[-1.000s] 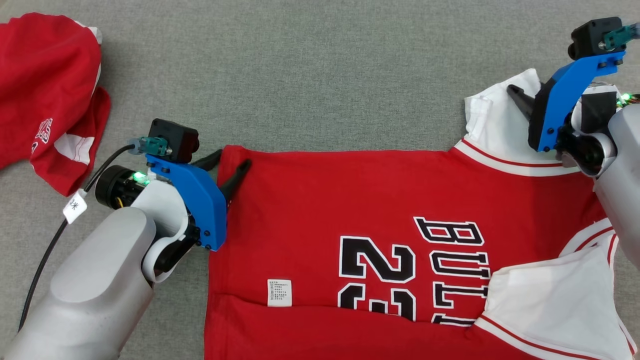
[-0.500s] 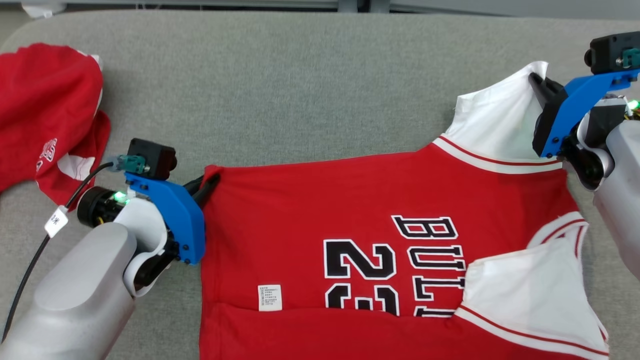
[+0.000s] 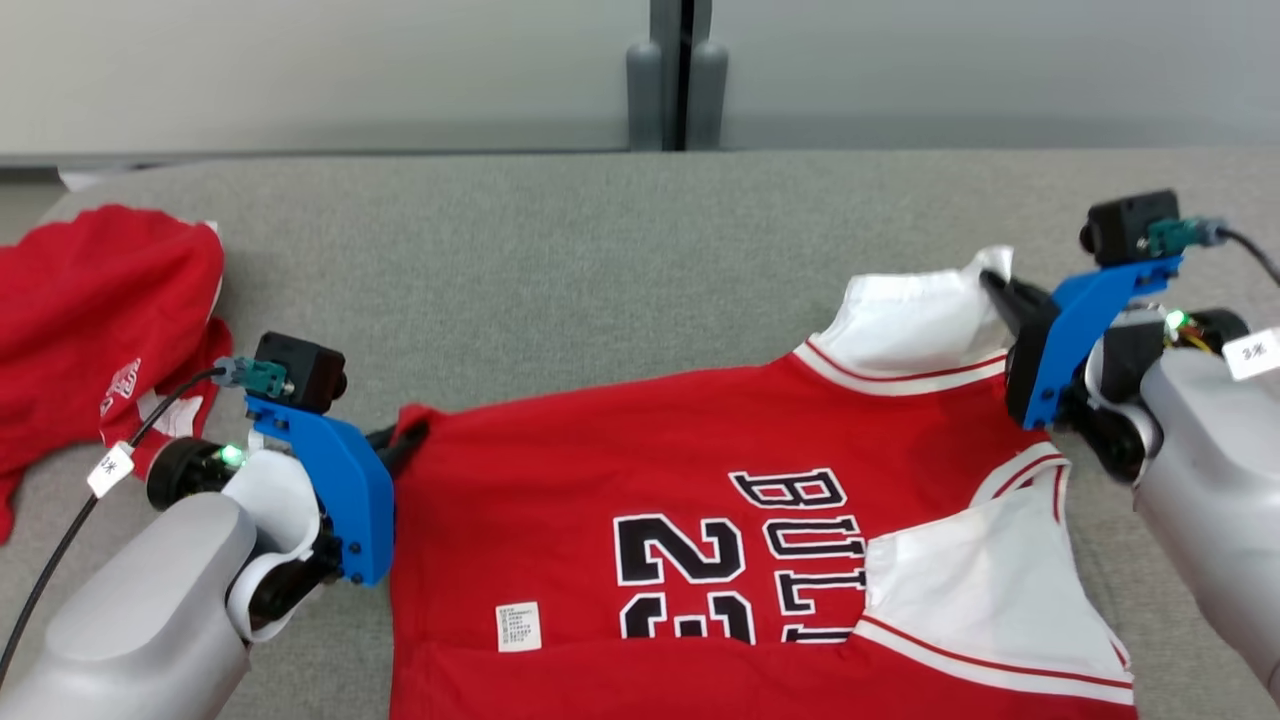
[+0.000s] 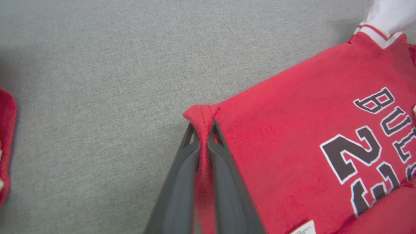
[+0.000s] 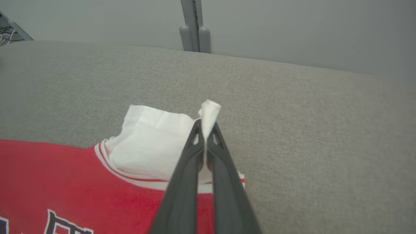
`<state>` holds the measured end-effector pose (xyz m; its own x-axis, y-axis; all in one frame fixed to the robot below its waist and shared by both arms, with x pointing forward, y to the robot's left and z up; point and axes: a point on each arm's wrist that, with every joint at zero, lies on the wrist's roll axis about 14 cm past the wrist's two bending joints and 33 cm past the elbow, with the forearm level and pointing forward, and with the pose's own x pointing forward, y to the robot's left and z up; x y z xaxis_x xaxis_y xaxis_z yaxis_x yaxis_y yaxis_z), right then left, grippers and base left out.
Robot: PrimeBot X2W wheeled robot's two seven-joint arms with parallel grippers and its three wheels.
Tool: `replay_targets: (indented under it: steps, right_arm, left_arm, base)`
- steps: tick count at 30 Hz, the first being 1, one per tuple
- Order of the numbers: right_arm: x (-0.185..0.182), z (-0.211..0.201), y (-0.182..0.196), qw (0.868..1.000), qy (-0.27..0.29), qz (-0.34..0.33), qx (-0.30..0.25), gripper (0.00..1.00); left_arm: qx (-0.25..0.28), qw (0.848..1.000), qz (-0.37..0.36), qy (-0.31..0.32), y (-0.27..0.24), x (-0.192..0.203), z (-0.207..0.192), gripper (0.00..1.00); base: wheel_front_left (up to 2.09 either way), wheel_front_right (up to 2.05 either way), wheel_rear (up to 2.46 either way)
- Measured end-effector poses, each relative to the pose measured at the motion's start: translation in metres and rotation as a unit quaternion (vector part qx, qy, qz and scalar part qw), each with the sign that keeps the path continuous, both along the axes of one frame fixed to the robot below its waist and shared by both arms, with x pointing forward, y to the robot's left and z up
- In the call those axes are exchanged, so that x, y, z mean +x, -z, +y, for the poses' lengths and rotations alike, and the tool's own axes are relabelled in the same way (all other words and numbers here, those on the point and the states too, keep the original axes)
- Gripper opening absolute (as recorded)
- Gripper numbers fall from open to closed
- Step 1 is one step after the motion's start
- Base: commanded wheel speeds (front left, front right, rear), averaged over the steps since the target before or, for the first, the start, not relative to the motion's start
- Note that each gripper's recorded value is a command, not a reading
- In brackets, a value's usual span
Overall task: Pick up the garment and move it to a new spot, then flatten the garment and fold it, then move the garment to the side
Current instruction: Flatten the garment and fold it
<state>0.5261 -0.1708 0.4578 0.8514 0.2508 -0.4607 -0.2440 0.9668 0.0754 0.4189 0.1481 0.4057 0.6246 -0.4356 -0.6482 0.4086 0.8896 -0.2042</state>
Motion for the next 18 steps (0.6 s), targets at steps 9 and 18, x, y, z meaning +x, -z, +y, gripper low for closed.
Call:
replay_targets:
  steps: [9,18]
  right_arm:
    - [-0.047,-0.012,-0.007,1.0,-0.017,0.02,-0.016,0.0]
    - [-0.096,-0.024,0.014,0.995,-0.031,0.089,-0.024,0.0]
  left_arm:
    - [-0.003,0.996,0.079,0.044,-0.017,-0.036,-0.008,0.0]
    - [-0.008,0.986,0.152,0.068,-0.013,-0.067,-0.015,0.0]
  base:
    - [0.0,0.0,0.0]
    - [0.0,0.0,0.0]
